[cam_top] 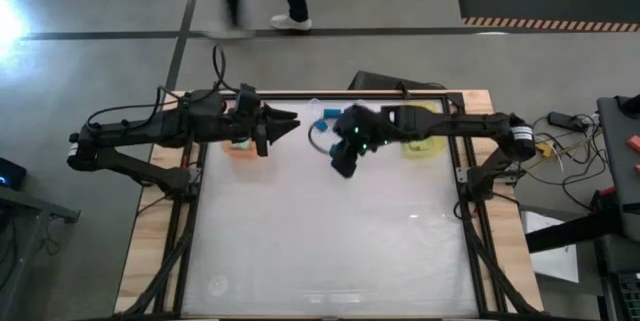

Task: Sort & place blocks by color
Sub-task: Put the blue half circle block into the transparent bin

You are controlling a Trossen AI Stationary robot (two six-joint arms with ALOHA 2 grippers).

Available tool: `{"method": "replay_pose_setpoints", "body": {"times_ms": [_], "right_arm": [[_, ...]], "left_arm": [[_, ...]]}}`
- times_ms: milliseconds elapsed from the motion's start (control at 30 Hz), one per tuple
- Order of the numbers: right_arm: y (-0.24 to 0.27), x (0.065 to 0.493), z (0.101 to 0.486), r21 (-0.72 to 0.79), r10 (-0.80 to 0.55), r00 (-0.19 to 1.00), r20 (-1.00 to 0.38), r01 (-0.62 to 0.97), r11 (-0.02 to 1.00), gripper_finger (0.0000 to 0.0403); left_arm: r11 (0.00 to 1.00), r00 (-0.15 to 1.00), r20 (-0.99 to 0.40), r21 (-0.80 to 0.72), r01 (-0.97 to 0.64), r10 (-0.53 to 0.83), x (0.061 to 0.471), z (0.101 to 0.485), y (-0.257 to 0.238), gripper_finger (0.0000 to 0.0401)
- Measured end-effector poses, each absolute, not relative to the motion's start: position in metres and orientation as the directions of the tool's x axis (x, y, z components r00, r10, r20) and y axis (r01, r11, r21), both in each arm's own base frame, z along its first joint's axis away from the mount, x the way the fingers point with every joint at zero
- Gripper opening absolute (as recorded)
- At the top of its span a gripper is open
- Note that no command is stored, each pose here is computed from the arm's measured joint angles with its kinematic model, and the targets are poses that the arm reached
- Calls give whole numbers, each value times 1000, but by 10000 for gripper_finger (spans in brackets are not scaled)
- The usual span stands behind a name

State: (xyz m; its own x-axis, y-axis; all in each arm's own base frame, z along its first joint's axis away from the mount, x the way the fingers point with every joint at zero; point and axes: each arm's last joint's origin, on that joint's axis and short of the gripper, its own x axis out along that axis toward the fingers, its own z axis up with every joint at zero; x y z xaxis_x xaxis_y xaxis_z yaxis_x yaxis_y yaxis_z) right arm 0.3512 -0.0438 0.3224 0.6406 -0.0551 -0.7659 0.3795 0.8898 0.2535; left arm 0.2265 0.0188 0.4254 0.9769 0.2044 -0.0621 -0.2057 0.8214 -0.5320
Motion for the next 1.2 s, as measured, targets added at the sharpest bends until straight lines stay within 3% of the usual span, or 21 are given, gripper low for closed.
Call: {"method": "replay_pose_setpoints", "body": {"times_ms": [733, 1000, 1200], "right_arm": [[-145, 341, 316, 357, -101, 700, -707, 476, 804, 129], [-174, 361, 304, 316, -123, 675, -727, 488, 813, 129], [-209, 364, 286, 292, -123, 571, -812, 579, 762, 129]], "left_arm": [[792, 942, -54, -527, -309, 331, 228, 425, 23, 141], [774, 921, -52, -525, -353, 385, 228, 425, 24, 141], [773, 920, -50, -526, -355, 389, 228, 425, 25, 141]]}}
